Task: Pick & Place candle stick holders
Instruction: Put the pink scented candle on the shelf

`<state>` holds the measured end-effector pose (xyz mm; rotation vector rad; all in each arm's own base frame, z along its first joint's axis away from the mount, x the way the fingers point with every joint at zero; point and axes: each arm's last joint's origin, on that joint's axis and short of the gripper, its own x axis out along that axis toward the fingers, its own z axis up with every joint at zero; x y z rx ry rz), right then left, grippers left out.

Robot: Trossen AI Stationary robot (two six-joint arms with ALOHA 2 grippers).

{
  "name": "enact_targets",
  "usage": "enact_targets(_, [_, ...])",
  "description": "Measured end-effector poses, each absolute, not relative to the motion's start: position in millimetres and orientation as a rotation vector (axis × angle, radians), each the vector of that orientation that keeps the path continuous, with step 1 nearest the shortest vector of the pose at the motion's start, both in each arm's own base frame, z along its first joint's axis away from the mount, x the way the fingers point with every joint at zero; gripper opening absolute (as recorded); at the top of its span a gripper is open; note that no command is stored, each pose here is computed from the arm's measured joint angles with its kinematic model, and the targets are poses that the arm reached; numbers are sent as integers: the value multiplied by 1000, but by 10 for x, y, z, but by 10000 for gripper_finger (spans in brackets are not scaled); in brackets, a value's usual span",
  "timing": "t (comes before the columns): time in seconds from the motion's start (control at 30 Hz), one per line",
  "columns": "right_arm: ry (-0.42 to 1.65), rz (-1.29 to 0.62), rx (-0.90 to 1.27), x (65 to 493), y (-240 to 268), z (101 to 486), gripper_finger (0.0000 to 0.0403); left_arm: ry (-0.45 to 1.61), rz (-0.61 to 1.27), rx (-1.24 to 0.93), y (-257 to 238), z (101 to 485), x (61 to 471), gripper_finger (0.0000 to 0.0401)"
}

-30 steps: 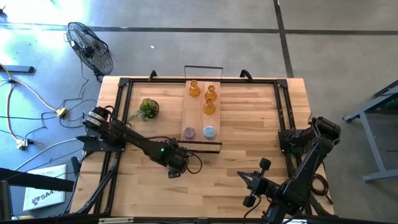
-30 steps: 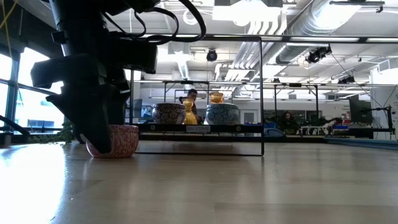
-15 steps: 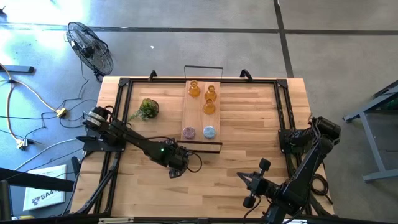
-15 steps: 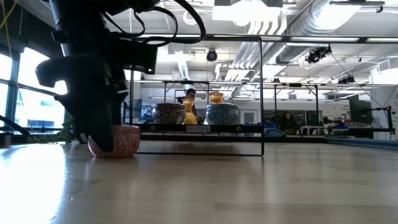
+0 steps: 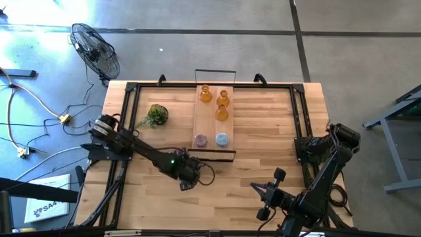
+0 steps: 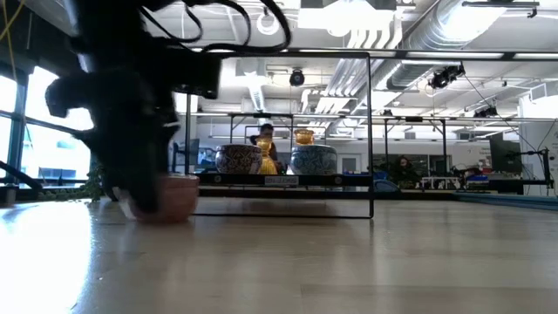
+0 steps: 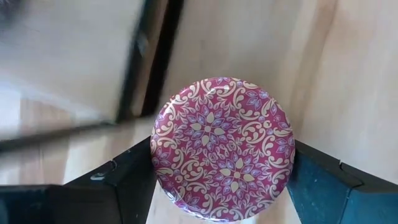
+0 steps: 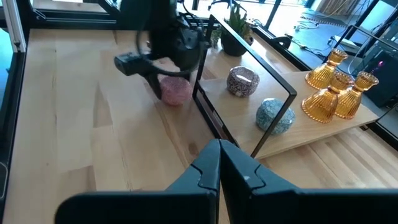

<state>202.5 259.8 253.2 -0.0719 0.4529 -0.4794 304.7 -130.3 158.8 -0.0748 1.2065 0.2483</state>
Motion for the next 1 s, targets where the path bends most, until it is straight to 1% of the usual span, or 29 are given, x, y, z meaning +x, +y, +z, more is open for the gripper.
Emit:
enact_targets(0.17, [453,-479,-70,2026,2599,2533,0,1297,245,-77,-1472,1671,2932,283])
enact_targets(0.33, [458,-475,-65,2028,2604,2531,1,1361,312,-69,-1617,1772,2794,283])
enact_targets(0.53, [462,-447,-81,2052,2641,2536,0,1430,539,-39,-1702,2017,2581,283])
enact_targets(0.6, [461,-437,-87,2061,2655,2540,0,1428,571,-14,-1733,2143,2556,283])
enact_targets(0.73, [459,-425,-93,2070,2671,2543,0,1377,570,-8,-1790,2489,2580,283])
enact_targets(0.87, [461,-422,-90,2072,2676,2544,0,1330,569,6,-1787,2918,2606,283])
enact_targets(1.0, [467,-417,-89,2074,2679,2543,0,1282,415,-21,-1766,3299,2686,283])
